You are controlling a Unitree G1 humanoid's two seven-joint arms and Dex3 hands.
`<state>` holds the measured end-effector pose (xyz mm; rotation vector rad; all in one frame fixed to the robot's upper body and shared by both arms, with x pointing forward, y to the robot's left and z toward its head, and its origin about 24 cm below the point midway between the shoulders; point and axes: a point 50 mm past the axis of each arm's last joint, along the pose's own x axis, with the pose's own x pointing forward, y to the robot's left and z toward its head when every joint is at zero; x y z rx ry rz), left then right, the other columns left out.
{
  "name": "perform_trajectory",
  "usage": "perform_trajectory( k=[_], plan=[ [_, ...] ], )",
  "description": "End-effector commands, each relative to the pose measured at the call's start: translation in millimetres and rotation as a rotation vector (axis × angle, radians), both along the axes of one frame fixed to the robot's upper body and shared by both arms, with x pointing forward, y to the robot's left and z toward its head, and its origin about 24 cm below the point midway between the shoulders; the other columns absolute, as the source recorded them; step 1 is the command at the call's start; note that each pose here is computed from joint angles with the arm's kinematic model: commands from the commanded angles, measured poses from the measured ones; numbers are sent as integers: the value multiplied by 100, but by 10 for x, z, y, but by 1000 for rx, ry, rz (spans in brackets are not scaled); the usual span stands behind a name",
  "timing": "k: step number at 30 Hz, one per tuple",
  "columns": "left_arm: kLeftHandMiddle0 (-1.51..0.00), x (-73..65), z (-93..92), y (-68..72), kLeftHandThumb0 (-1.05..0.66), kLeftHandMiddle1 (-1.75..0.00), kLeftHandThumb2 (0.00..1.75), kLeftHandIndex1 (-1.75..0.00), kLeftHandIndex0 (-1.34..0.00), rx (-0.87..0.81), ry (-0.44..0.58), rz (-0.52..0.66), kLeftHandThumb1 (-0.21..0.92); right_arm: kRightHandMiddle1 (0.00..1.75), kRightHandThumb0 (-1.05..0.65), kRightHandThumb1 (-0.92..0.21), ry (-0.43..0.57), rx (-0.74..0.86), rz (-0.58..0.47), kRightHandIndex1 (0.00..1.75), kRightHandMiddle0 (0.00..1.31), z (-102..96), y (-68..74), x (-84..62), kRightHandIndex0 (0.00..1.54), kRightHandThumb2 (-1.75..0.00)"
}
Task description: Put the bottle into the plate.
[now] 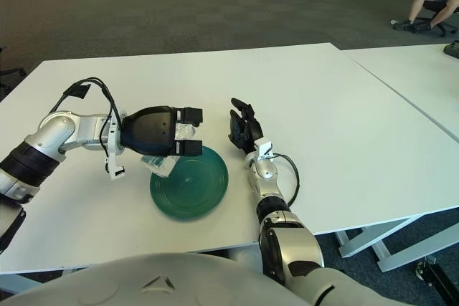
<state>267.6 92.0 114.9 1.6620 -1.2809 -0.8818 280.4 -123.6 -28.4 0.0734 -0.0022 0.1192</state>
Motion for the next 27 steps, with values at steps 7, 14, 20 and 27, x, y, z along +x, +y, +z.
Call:
perform_trajectory(
  k=[7,14,20,27],
  plan=[
    [-80,136,-99,24,0,-175,162,-174,-57,44,52,78,6,60,-62,-92,87,-5,-17,1,0,-173,-25,-133,30,-73],
    [-77,161,-145,38,0,-174,156,-175,-53,11,93,82,11,61,-62,-92,79,-12,-19,1,0,-161,-22,-129,30,-72],
    [-76,167,-191,27,0,-172,154,-175,-52,-18,92,62,12,61,-61,-92,84,-17,-21,1,0,-163,-22,-124,30,-73],
    [-79,175,-225,23,0,-170,156,-175,-54,-13,76,45,10,61,-60,-92,80,-17,-25,1,0,-159,-18,-125,30,-72]
  ],
)
